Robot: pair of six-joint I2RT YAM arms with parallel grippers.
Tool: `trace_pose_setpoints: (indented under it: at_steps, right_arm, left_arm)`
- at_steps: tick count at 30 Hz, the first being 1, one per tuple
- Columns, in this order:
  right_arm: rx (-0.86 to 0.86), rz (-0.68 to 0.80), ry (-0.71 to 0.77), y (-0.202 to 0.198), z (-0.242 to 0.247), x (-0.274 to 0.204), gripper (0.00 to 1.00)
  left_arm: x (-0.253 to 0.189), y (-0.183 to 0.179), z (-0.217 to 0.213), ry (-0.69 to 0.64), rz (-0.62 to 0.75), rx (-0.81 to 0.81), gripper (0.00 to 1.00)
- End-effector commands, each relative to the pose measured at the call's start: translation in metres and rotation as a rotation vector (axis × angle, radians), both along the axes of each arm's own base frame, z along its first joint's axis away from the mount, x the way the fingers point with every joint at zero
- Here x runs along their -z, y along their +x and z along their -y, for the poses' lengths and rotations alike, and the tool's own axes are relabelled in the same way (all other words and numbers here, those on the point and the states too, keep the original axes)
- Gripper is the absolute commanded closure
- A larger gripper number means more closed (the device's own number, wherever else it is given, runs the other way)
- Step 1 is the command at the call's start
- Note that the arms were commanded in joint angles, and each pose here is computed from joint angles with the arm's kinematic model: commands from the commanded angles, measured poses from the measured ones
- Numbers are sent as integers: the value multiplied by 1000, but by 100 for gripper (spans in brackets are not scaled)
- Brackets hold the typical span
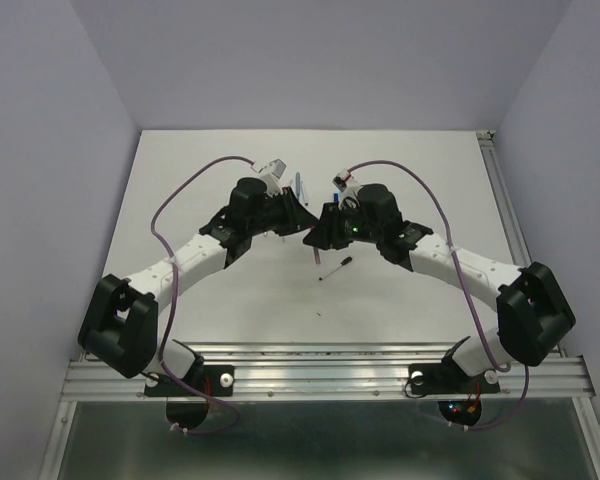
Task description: Open the pen caps
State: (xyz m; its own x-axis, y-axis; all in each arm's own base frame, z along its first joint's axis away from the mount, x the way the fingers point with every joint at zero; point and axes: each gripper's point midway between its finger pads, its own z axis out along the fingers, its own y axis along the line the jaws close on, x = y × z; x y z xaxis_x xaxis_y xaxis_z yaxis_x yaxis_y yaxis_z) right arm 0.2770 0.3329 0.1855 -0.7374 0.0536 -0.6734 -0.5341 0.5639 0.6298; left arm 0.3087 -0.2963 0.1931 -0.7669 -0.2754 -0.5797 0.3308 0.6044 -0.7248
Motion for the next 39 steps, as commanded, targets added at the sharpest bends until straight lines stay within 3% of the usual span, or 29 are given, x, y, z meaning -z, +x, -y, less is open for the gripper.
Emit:
trace_pose_setpoints:
  at_steps: [1,6,8,13,17,20,23,27,34,39]
  right_arm:
    - [-28,106,61,14,-17,-38,62]
    - [-76,85,39,5,-17,-31,82]
    - [-92,77,37,-1,-15,-28,99]
    - [-198,22,66,-40,-13,-17,99]
    - [-344,-78,75,-99,-19,-2,99]
    - [-371,-96,139,-116,-22,-10,99]
    - [-298,-68,118,-105,-19,-11,99]
    - [-144,-70,-21,-72,-7,7,99]
    - [178,20,-271,40,66,42,99]
    - [258,53,-430,82,91,67,97]
  left_arm:
    - [-43,7,7,-68,92,0,100]
    - [-58,23,6,-68,121,-58,100]
    - [-63,40,-1,-62,131,-127,100]
    - [-89,116,-50,-75,159,-385,100]
    - [-105,197,-105,-30,204,-610,100]
    - [-105,220,-106,-42,179,-585,100]
    - [-101,223,-102,-36,184,-557,100]
    - [-67,205,-100,28,143,-490,100]
    - [45,136,-111,214,-85,-460,100]
    - [90,109,-107,315,-175,-429,100]
